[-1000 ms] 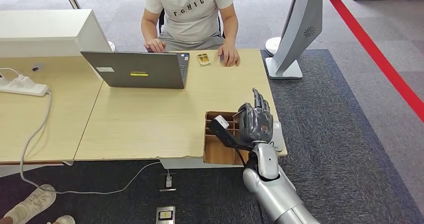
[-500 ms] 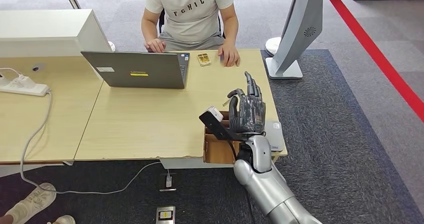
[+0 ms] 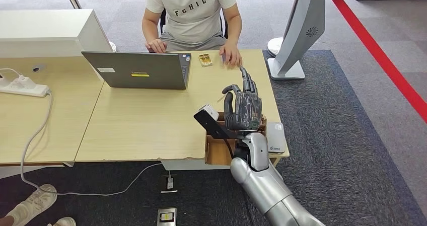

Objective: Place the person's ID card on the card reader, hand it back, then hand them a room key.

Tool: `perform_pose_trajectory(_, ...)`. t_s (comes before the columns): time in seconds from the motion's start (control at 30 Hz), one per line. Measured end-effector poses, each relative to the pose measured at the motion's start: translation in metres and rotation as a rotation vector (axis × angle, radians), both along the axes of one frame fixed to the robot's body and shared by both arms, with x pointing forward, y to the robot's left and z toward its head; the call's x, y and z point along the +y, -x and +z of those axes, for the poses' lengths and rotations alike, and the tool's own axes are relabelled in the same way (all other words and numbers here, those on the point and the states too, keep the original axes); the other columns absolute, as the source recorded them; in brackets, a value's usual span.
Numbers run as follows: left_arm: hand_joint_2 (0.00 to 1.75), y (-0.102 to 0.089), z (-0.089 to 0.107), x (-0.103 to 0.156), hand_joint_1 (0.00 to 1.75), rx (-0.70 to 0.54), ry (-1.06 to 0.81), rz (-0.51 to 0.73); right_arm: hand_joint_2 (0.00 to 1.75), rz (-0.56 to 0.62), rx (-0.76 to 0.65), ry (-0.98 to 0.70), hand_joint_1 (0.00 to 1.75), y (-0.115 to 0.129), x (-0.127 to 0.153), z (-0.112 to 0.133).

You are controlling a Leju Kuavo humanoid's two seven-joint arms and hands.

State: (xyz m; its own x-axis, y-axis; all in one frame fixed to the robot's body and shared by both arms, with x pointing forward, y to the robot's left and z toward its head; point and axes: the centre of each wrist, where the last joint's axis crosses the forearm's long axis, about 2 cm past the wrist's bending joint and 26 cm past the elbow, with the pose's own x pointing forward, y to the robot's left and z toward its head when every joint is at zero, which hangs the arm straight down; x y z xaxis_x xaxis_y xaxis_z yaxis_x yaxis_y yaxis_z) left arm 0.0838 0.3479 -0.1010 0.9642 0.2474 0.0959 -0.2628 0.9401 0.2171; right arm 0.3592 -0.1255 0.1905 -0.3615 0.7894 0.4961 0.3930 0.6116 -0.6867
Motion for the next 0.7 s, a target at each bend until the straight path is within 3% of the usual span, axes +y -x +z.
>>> perform_pose_trajectory(0.2,1.75,0.0,0.0,-0.002,0.0,0.0,0.001,0.0,1.75,0.017,-0.022,0.007,1.75,-0.001,0.007,0.006)
perform_pose_trajectory(0.4,1.75,0.0,-0.001,-0.007,0.0,-0.03,0.016,0.01,1.75,0.043,-0.123,0.105,1.75,-0.007,0.043,0.034)
perform_pose_trajectory(0.7,1.75,0.001,-0.001,-0.006,0.0,-0.041,0.032,0.009,1.75,0.0,-0.087,0.115,1.75,-0.009,0.042,0.029)
